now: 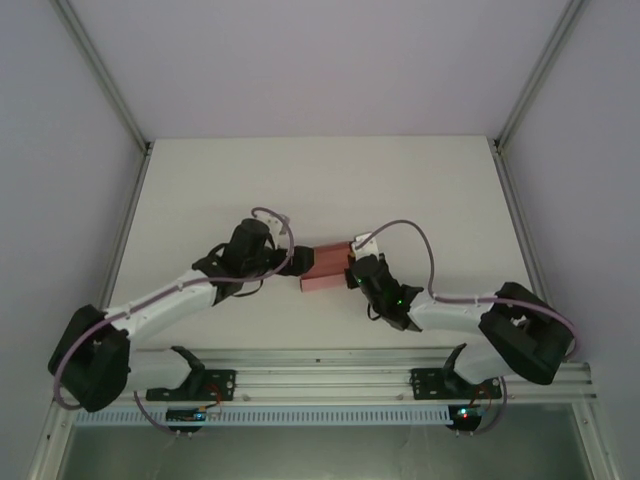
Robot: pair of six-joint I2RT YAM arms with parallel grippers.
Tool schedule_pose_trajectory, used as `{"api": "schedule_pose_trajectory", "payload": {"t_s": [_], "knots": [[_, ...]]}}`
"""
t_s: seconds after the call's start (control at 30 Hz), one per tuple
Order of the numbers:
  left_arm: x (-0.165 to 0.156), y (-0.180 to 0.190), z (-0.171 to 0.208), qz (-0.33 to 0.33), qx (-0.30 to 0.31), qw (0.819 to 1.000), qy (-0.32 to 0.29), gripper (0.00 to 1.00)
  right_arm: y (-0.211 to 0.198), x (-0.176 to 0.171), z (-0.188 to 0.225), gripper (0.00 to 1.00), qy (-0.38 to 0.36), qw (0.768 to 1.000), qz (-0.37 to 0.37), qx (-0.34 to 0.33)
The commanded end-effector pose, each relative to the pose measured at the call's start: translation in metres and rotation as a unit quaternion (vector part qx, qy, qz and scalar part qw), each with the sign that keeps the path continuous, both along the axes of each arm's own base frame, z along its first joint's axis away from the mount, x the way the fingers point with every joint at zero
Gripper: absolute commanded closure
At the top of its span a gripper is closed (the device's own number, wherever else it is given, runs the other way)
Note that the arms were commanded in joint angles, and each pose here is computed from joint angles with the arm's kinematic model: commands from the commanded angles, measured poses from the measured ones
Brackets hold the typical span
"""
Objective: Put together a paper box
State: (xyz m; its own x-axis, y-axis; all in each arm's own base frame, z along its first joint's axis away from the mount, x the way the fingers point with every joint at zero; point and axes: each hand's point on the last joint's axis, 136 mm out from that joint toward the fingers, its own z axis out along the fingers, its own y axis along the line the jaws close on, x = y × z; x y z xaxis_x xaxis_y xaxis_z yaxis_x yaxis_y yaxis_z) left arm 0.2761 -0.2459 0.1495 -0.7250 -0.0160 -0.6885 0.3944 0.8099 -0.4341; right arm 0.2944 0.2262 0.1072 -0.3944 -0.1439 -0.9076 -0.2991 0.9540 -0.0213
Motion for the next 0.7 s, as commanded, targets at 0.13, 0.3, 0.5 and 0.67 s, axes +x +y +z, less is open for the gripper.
{"api": "schedule_pose_trajectory", "payload": {"t_s": [0.13,0.3,0.5,0.67], "knots": [[-0.022,0.021,0.032,0.056,-0.073,0.996,0.021,0.00,-0.007,-0.018,-0.012,0.87,0.017,0.999,0.017,-0.023],[-0.027,0.037,0.013,0.128,-0.077,0.982,0.114,0.00,-0.007,-0.022,-0.019,0.87,0.015,0.999,0.028,-0.026],[-0.023,0.008,-0.023,0.094,-0.151,0.956,0.233,0.00,-0.008,-0.023,-0.022,0.87,0.006,1.000,0.023,-0.019],[-0.019,-0.010,-0.045,0.059,-0.144,0.952,0.263,0.03,-0.008,-0.027,-0.015,0.85,-0.006,0.999,0.022,-0.022]]}}
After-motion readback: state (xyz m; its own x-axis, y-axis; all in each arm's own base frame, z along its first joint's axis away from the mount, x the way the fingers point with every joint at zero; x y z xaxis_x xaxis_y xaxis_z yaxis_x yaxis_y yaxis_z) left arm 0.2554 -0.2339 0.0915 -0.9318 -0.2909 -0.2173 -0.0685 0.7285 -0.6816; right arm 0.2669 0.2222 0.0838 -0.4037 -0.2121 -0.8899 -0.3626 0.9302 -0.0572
